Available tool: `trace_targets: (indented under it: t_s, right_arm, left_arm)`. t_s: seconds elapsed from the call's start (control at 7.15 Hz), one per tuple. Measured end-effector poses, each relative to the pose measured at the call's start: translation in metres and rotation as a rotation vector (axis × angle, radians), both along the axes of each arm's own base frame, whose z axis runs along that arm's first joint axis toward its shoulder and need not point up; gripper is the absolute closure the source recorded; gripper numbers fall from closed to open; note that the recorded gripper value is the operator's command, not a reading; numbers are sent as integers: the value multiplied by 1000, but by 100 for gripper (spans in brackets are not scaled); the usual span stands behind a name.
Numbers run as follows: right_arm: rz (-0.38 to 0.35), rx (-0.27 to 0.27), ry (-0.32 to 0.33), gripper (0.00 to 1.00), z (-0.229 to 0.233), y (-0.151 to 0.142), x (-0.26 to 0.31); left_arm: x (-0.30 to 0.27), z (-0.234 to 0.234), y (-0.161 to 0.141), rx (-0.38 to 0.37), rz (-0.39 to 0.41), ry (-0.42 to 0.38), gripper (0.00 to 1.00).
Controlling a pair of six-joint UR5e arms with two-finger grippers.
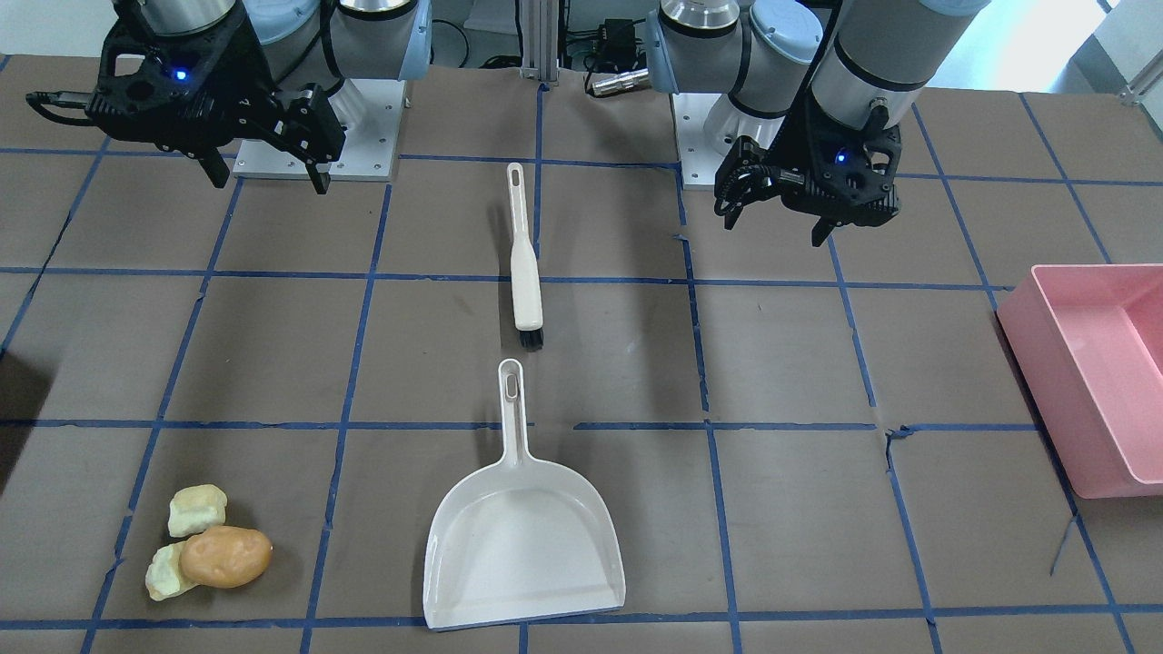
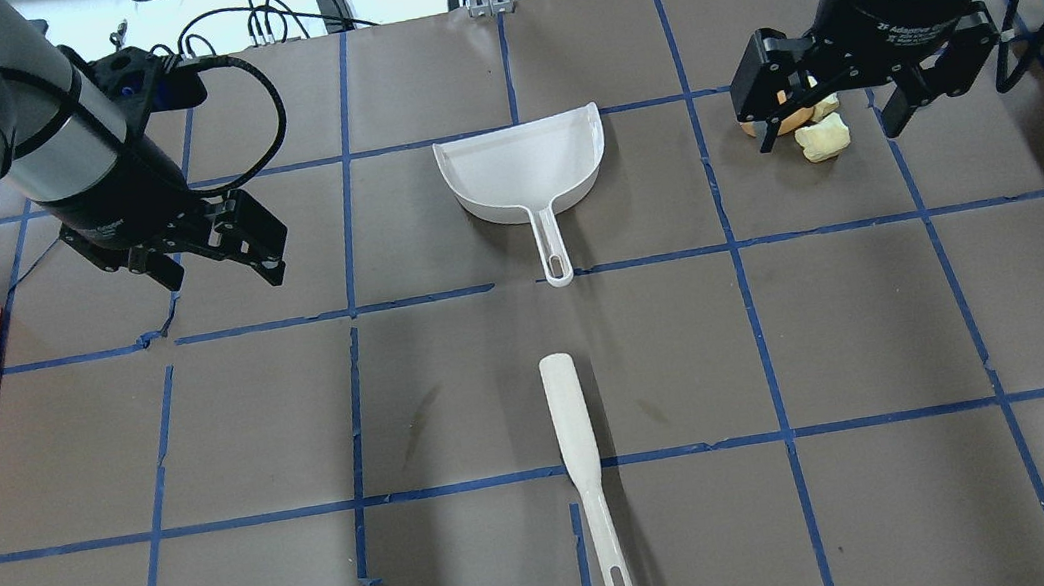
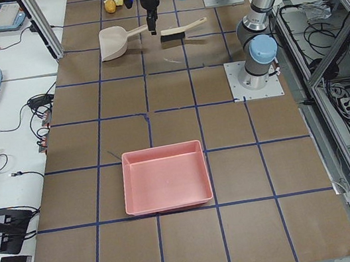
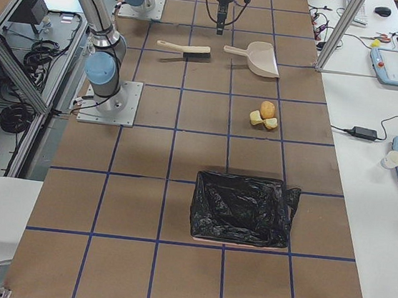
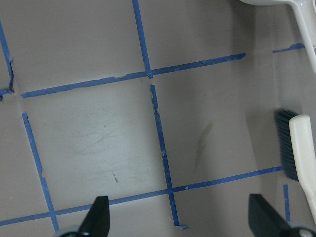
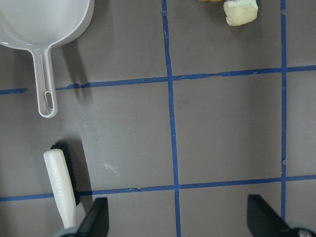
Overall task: Sweep and dump trash in nearest bin
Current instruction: 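Move the left gripper toward the white brush lying on the table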
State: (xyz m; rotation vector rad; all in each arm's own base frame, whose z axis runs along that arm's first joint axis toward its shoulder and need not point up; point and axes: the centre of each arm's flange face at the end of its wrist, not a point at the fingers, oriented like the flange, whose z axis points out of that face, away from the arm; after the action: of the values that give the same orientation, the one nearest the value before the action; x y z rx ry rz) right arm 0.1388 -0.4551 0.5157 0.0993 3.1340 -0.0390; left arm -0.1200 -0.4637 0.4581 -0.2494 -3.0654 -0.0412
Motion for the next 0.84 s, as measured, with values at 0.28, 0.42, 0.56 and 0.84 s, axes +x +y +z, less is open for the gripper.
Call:
trace_targets:
  t_s: [0.28, 0.42, 0.56, 0.84]
  right_arm:
    - [0, 0, 0, 0, 0, 0, 0]
    - [1, 1, 0, 0, 0, 0, 0]
    - [1, 2, 0, 0, 0, 0, 0]
    - [2, 4, 0, 0, 0, 0, 0]
  left_arm:
    - [0, 1, 1, -2, -2, -1, 0]
    - [0, 2, 2, -4, -2, 0, 0]
    - [0, 3, 5, -6, -5, 1, 0]
    - [-3, 7, 10, -11, -10, 3, 0]
